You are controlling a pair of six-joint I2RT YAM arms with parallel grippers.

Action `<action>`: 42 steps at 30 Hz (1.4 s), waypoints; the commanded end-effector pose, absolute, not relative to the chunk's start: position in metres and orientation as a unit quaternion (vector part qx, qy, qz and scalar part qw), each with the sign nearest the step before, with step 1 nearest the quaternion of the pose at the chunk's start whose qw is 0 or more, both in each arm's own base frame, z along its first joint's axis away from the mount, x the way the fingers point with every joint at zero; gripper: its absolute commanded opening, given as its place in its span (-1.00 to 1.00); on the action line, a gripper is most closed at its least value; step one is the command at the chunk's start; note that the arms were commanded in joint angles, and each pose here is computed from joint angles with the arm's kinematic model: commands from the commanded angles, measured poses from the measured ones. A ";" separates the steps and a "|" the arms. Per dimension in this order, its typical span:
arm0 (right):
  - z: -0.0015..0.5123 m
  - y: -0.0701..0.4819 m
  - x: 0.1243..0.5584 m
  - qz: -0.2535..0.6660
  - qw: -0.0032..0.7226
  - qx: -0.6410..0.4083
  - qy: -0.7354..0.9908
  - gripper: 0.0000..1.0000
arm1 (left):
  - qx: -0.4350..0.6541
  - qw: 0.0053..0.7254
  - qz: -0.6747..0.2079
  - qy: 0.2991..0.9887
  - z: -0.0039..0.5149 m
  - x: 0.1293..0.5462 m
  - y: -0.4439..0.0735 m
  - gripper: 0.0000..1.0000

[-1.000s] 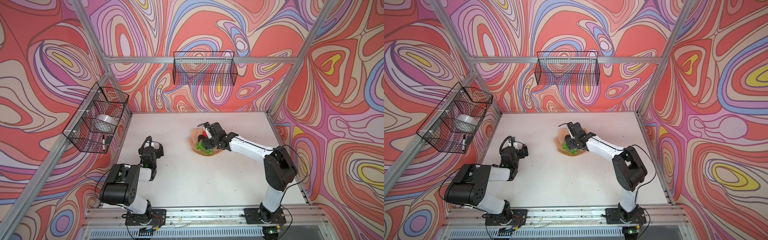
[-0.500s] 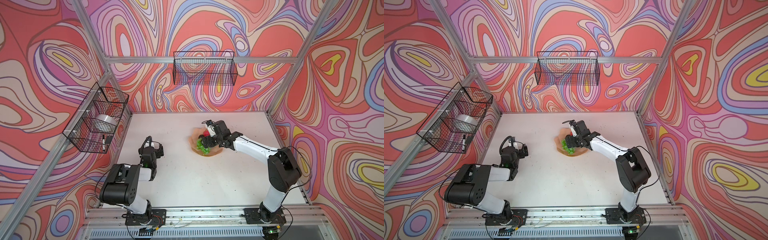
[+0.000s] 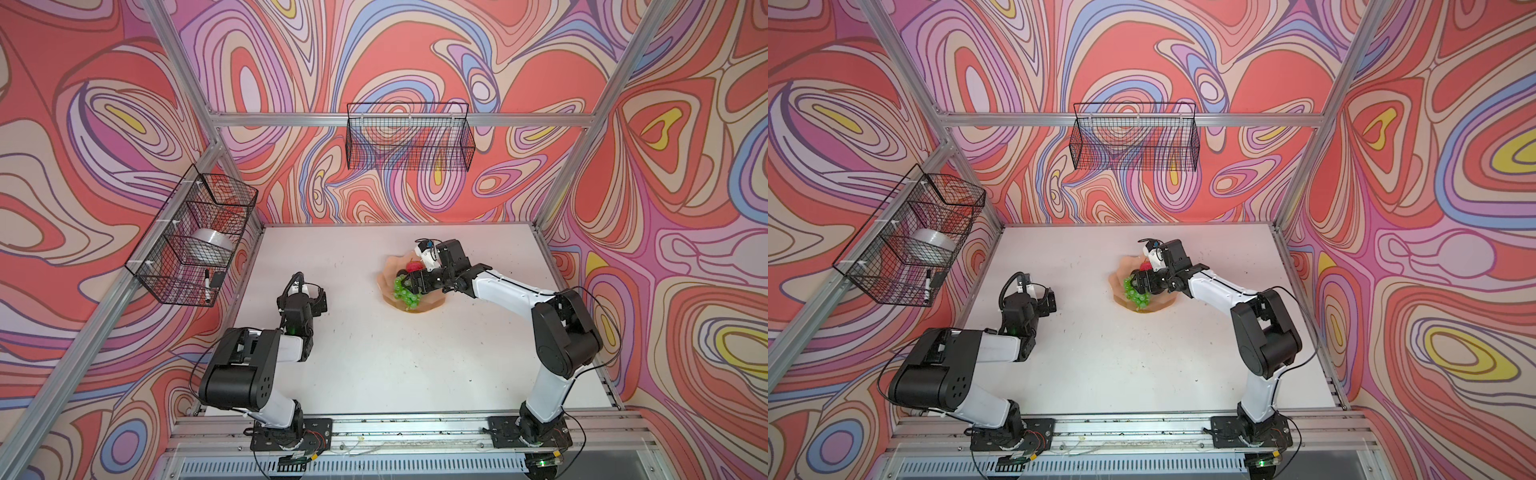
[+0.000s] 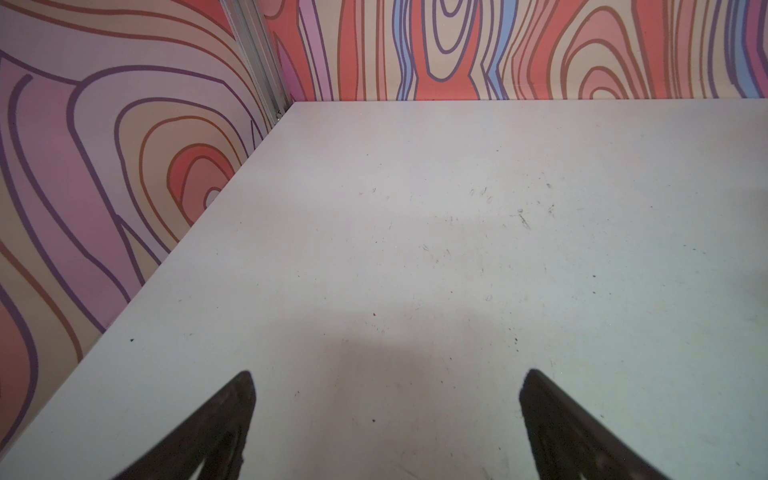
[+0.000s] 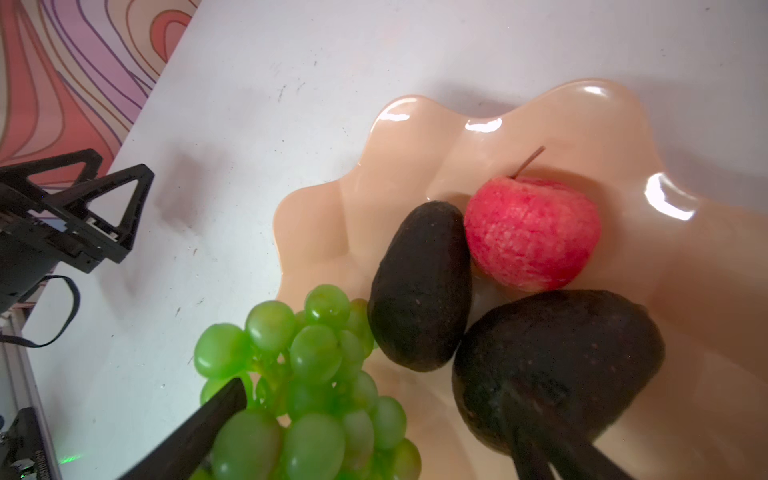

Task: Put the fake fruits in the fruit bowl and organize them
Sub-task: 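Lift the grapes with the right gripper and lower them into the bowl, then open the right gripper and press the grapes into the bowl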

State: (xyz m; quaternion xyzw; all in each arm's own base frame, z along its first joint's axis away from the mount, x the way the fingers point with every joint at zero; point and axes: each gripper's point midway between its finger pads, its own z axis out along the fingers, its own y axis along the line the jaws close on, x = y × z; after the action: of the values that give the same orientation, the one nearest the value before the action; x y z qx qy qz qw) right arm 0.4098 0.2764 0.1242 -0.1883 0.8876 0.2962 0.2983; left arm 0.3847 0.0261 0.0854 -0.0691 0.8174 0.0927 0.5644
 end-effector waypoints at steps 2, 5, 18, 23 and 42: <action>0.126 0.283 0.413 0.354 0.291 -0.185 0.869 0.97 | -0.074 0.572 0.092 0.812 0.092 0.389 0.028 1.00; 0.126 0.282 0.414 0.379 0.287 -0.177 0.862 0.96 | -0.074 0.572 0.092 0.812 0.091 0.389 0.028 1.00; 0.121 0.290 0.412 0.442 0.256 -0.186 0.839 0.96 | -0.074 0.572 0.092 0.812 0.091 0.388 0.028 1.00; 0.130 0.292 0.415 0.466 0.256 -0.185 0.826 0.97 | -0.074 0.572 0.092 0.812 0.091 0.388 0.028 1.00; 0.185 0.300 0.415 0.597 0.288 -0.213 0.718 0.96 | -0.074 0.572 0.092 0.812 0.091 0.388 0.028 1.00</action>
State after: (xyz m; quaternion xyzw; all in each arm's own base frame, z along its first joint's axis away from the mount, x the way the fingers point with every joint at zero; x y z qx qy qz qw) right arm 0.4138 0.2992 0.1629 -0.1939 0.7582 0.5622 0.2672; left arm 0.3847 0.0261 0.0854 -0.0691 0.8174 0.0927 0.5644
